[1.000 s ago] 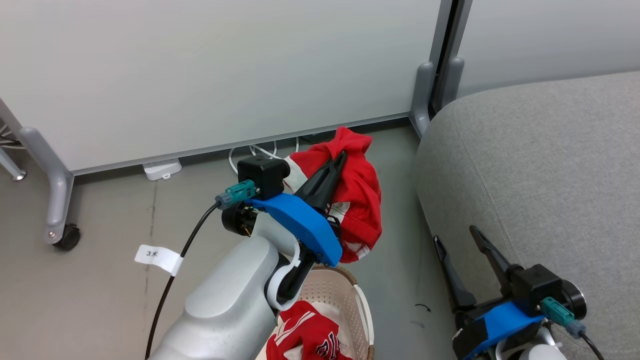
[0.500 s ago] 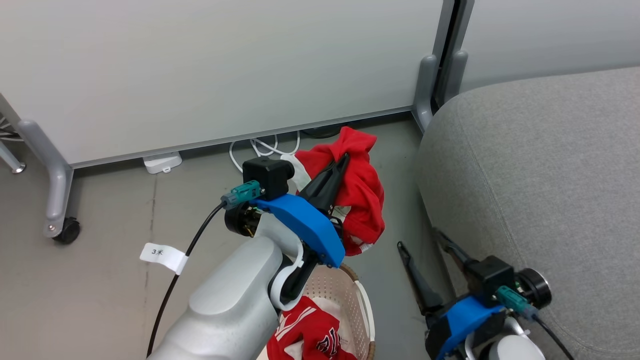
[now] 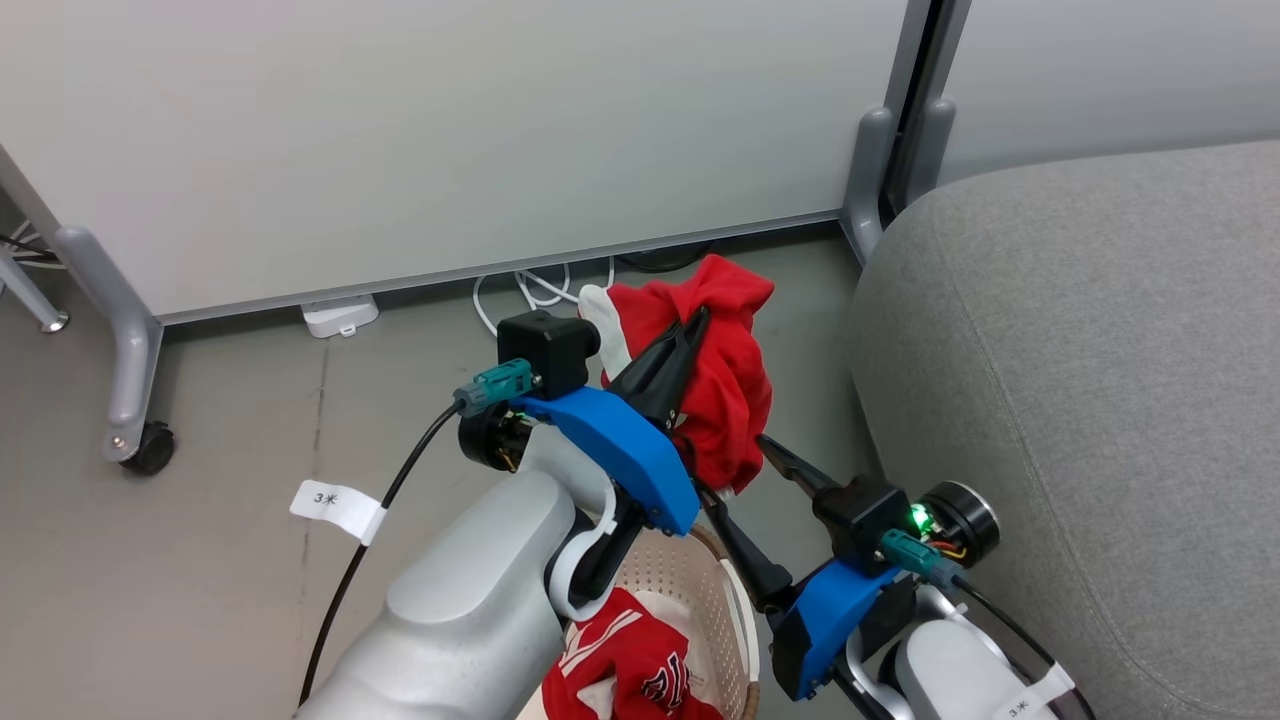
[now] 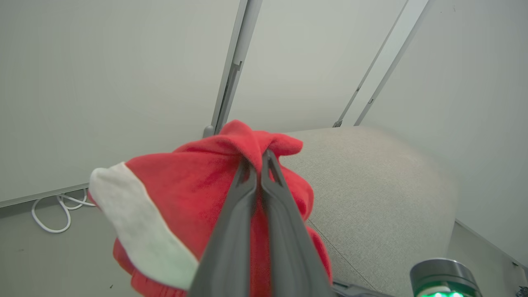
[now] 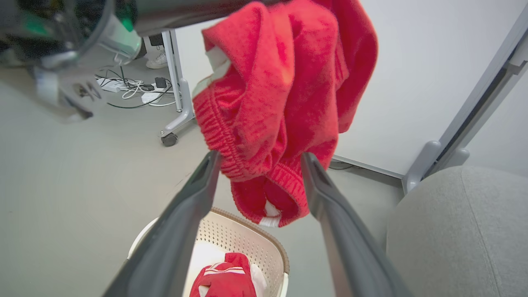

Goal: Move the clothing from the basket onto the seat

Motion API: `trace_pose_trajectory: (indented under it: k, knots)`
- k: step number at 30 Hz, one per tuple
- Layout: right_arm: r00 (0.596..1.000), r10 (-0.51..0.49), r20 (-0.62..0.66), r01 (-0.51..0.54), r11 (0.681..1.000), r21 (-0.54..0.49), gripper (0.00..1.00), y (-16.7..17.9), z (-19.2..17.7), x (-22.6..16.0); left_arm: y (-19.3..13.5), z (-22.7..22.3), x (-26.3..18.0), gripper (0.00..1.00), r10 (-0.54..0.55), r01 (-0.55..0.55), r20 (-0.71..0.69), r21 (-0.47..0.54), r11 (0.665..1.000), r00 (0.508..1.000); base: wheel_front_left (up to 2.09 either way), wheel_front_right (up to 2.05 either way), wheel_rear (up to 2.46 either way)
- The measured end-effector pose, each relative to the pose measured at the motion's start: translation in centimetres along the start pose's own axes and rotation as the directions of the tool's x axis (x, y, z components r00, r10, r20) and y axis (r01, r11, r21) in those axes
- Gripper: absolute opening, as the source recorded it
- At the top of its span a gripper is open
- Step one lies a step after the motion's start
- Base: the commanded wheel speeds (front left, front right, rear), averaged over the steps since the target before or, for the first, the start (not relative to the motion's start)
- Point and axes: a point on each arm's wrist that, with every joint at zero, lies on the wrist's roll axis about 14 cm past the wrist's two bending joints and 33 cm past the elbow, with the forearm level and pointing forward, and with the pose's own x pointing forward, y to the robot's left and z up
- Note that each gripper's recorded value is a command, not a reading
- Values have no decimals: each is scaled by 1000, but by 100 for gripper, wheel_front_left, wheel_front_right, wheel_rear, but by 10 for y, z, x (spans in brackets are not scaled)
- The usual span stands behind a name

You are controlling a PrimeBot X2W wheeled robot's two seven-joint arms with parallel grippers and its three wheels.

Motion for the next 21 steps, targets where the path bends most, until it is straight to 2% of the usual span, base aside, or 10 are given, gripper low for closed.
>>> trace_pose_trajectory:
  k: [4, 15, 16, 17, 21]
  knots:
    - [999, 33, -1, -33, 999, -7, 100, 8, 1, 5, -1, 0, -1, 0, 0, 0, 2, 1, 1000, 1000, 0, 0, 0]
    - [999, 31, -34, -32, 999, -27, 100, 1, -2, 14, -7, 0, -3, 0, -12, 12, -3, 2, 1000, 1000, 0, 0, 0]
    - [999, 33, -40, -34, 999, -28, 48, 1, -3, 14, -8, 0, -3, 0, -14, 14, -3, 2, 1000, 1000, 0, 0, 0]
    - [999, 34, -42, -35, 999, -29, 0, 1, -3, 15, -8, 0, -3, 0, -15, 15, -2, 4, 1000, 1000, 0, 0, 0]
    - [998, 36, -45, -37, 999, -24, 0, 1, -4, 16, -9, 0, -3, 0, -13, 13, -3, 3, 1000, 1000, 0, 0, 0]
